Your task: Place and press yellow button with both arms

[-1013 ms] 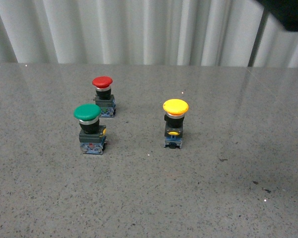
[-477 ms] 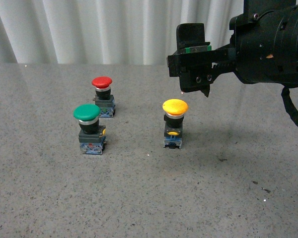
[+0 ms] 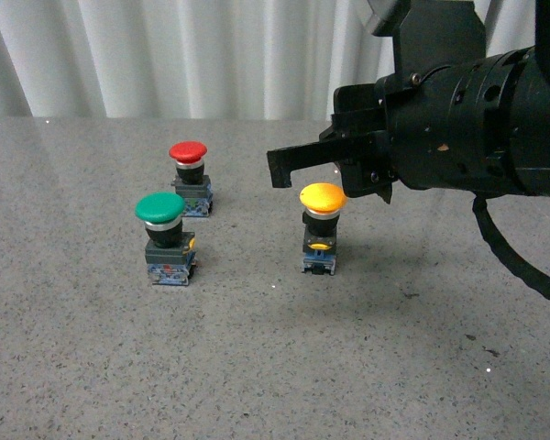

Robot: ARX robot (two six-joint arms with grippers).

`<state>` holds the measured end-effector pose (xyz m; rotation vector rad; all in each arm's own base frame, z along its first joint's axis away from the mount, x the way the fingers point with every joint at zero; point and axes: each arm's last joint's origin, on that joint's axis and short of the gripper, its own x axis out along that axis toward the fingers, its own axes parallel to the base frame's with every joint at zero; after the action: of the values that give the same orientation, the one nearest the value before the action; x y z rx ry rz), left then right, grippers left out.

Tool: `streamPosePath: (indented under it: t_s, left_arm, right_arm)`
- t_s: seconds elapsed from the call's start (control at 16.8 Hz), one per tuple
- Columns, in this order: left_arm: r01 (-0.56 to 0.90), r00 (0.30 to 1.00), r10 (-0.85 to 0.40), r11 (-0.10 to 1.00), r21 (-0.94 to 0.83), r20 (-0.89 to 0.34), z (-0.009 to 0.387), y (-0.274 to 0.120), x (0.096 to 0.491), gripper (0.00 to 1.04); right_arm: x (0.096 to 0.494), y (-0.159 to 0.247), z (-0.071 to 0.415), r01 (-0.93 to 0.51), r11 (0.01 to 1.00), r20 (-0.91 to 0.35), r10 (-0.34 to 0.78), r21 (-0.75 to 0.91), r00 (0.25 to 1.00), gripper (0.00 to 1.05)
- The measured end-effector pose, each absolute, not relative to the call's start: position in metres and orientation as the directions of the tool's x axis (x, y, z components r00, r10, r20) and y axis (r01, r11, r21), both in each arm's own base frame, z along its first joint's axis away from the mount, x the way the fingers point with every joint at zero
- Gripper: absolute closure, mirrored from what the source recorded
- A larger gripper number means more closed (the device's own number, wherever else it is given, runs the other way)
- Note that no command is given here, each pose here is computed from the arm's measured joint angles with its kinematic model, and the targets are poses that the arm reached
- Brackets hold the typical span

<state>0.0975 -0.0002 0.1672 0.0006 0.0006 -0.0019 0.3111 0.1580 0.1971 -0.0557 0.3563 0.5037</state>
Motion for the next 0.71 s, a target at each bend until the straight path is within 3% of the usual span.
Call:
streamPosePath:
  t_s: [0.71]
  left_arm:
    - [0.002,1.0,-0.002,1.0,0.001,-0.001,0.167,0.0,0.097,0.07]
  right_arm:
    - [0.317,0.167,0.178,-0.48,0.877,-0.401,0.447,0.021,0.8,1.03]
